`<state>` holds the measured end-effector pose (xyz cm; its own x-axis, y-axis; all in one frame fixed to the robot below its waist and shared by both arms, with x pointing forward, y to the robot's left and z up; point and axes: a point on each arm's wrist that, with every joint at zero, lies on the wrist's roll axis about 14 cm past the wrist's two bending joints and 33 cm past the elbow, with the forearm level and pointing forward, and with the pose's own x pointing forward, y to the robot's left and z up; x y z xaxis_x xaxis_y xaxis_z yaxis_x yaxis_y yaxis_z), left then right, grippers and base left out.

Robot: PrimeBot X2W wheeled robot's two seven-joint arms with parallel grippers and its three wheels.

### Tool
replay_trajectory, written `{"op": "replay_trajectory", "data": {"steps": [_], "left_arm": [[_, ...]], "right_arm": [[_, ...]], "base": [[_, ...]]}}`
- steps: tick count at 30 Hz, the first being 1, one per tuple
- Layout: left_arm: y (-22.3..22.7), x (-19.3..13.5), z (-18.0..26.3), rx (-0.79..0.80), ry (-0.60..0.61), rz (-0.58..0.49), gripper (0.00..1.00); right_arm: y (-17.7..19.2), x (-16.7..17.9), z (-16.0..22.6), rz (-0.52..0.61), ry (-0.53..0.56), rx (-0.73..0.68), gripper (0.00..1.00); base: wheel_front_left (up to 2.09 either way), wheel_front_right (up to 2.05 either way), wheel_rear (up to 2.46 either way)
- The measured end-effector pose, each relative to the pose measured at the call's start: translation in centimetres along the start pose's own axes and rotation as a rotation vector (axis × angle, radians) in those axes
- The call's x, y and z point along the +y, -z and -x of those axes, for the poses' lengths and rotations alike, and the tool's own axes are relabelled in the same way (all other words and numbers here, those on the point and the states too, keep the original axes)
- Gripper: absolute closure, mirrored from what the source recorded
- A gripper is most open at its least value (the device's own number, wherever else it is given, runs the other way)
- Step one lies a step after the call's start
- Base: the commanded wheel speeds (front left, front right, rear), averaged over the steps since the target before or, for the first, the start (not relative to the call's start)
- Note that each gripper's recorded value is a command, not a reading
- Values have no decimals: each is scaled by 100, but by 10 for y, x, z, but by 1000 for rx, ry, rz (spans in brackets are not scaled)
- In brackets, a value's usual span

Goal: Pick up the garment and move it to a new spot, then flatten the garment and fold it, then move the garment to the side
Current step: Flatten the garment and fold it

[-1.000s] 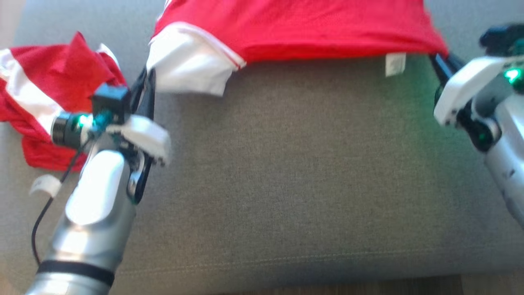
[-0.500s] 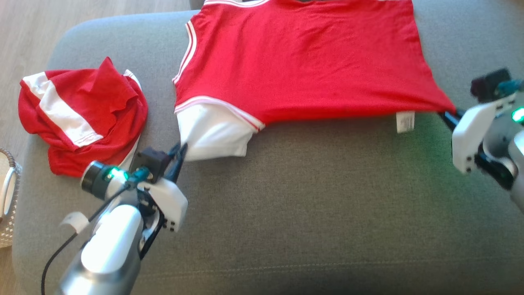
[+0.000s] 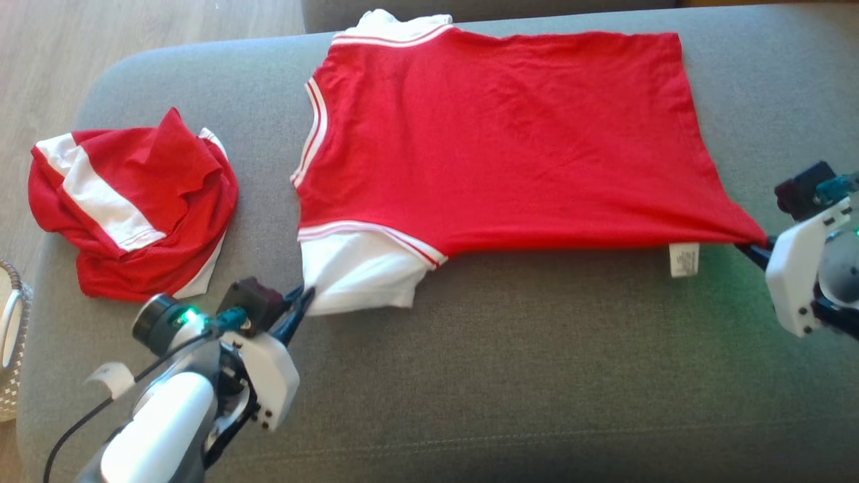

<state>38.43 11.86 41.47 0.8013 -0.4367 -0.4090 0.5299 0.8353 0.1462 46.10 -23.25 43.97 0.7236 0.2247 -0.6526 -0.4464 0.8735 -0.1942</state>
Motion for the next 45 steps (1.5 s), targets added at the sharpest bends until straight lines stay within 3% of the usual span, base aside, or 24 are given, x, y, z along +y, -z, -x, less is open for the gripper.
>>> {"op": "replay_trajectory", "data": {"steps": [9, 23, 31, 45], "left_arm": [[-1, -21, 26, 44, 131, -22, 100], [13, -46, 66, 142, 227, 4, 100], [18, -68, 87, 192, 301, 60, 100], [-3, -43, 70, 155, 244, 64, 100]], "right_arm": [[25, -4, 15, 20, -14, 114, 100], [65, 27, 46, -119, -128, 294, 100], [80, 25, 68, -184, -140, 388, 100], [76, 22, 52, -239, -139, 365, 100]], "base": [[0, 0, 0], [0, 0, 0], [0, 0, 0], [0, 0, 0]]}}
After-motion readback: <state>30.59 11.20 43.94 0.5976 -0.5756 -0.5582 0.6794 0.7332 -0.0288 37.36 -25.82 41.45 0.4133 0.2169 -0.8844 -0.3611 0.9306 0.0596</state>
